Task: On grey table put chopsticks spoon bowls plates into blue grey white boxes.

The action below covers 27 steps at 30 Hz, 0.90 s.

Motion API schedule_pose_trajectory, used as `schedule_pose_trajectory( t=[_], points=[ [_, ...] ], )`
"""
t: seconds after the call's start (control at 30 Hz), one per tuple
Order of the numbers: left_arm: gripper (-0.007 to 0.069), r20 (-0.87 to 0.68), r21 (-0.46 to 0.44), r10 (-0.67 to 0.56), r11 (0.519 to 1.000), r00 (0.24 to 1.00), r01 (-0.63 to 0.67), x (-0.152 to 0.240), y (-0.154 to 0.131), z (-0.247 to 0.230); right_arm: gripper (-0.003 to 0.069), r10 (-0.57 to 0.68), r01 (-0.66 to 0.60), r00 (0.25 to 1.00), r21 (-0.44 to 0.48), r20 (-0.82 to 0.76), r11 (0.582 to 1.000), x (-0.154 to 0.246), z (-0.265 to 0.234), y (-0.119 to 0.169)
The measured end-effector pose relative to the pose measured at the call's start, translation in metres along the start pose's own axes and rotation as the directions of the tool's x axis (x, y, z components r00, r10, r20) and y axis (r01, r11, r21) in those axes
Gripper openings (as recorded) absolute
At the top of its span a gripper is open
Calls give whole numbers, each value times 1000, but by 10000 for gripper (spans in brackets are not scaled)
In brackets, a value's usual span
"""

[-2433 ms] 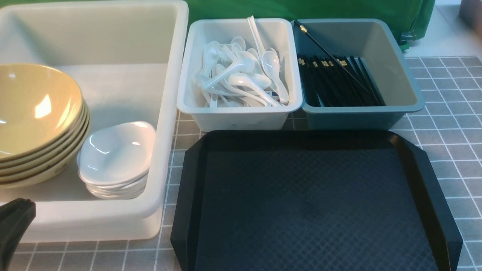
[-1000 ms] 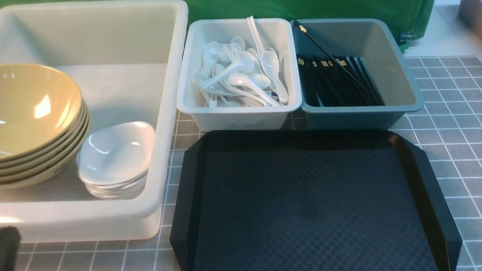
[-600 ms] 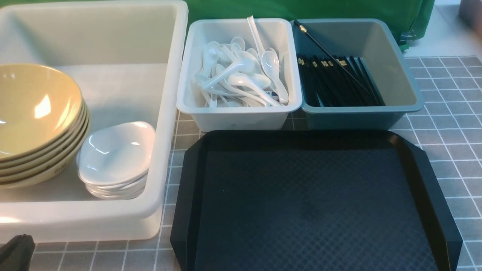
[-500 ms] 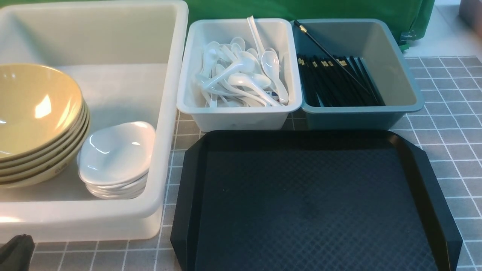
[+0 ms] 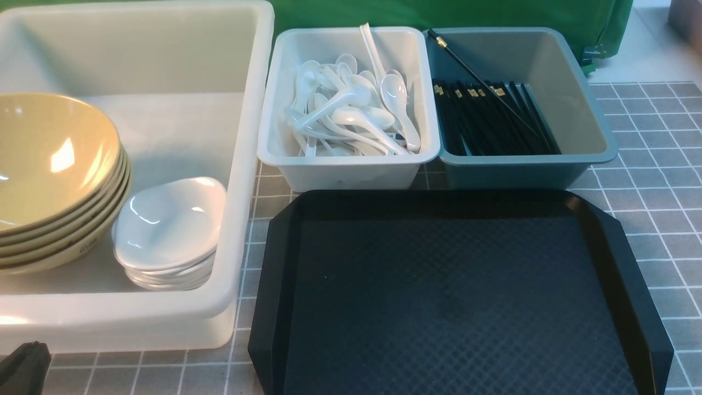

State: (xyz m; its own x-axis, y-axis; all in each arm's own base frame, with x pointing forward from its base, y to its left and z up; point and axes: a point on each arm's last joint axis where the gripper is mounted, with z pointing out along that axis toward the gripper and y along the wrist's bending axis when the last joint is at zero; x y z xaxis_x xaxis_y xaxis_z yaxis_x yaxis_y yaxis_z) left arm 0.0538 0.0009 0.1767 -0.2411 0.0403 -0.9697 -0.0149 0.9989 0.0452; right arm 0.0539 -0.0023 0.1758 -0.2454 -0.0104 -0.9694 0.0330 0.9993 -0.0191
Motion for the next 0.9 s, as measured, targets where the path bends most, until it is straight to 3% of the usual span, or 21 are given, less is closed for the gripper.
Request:
schedule_pose_trajectory(
  t=[0.9],
  points=[
    [-8, 0, 1, -3, 1000, 1000, 3, 0, 0, 0, 130, 0, 0, 1000, 0, 0, 1000, 0, 0, 0]
  ],
)
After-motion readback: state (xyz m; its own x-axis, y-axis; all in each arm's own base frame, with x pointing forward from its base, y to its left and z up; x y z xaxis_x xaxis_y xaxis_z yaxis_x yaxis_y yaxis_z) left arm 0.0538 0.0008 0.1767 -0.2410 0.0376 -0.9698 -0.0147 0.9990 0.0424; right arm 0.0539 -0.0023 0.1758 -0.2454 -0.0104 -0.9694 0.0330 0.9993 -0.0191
